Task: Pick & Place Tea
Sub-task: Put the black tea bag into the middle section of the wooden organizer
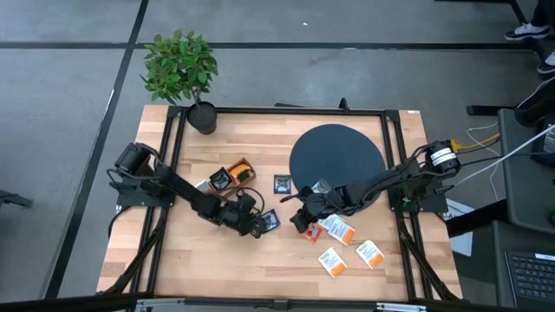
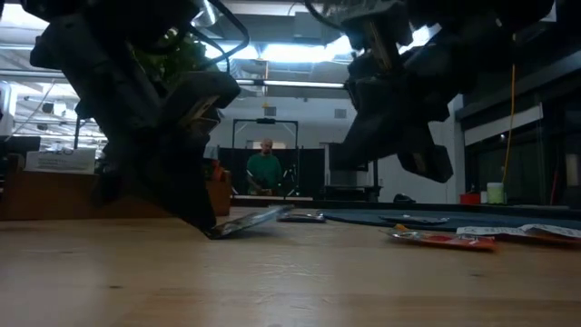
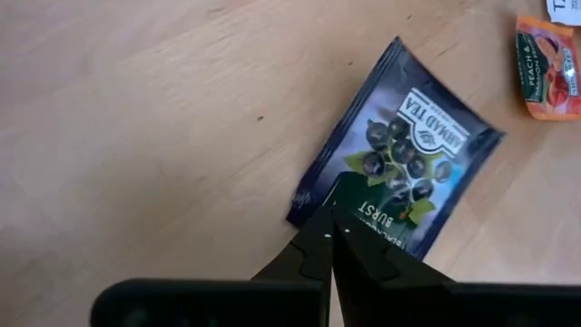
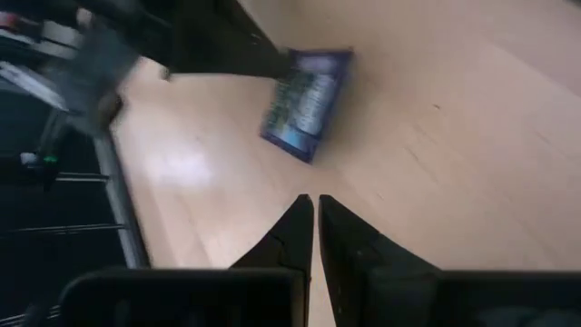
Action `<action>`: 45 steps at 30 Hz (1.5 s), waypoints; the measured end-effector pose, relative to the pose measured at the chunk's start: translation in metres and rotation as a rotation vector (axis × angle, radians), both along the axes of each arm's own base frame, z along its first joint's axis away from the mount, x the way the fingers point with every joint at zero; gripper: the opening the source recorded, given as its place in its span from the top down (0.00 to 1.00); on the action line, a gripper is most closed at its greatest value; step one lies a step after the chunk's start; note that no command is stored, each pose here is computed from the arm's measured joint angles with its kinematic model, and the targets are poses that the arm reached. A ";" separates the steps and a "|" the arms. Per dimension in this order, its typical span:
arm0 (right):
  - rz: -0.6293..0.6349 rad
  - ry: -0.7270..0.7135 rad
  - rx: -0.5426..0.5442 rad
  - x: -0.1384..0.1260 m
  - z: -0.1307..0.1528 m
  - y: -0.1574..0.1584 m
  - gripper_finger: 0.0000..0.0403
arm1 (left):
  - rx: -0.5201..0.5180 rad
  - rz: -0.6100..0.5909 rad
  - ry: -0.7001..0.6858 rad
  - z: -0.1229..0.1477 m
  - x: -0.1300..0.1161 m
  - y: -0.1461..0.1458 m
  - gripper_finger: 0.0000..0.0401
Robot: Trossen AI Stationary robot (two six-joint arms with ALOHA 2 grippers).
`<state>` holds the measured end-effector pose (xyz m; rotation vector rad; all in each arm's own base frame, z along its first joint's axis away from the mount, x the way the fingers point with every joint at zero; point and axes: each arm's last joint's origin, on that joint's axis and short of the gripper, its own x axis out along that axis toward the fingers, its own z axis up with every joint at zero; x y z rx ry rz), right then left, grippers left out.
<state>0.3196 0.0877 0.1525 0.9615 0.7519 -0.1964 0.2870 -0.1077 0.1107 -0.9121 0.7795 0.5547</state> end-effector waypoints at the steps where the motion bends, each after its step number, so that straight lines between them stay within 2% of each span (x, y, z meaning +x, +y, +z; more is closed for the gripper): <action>1: -0.004 -0.001 0.004 0.001 -0.002 0.000 0.94 | -0.004 0.000 0.004 0.000 0.000 0.001 1.00; 6: -0.004 -0.003 0.024 0.004 -0.006 -0.001 0.90 | -0.011 0.013 0.005 -0.001 0.001 0.003 1.00; 16: -0.027 -0.014 0.045 0.009 -0.007 -0.014 0.58 | -0.005 0.015 0.008 -0.002 0.000 0.003 1.00; 22: -0.031 0.011 0.099 0.016 -0.025 -0.018 0.49 | 0.016 0.032 -0.004 -0.002 0.001 0.004 1.00; 27: -0.040 -0.050 0.144 0.026 -0.035 -0.018 0.49 | 0.020 0.035 -0.009 -0.002 0.001 0.004 1.00; 33: -0.038 -0.046 0.185 0.030 -0.046 -0.019 0.53 | 0.025 0.043 -0.024 -0.001 0.002 0.004 1.00; 37: -0.034 -0.053 0.184 0.036 -0.046 -0.018 0.60 | 0.025 0.043 -0.025 -0.001 0.002 0.004 1.00; 45: -0.007 -0.072 0.149 0.042 -0.040 -0.017 0.81 | 0.021 0.050 -0.029 -0.001 0.002 0.004 1.00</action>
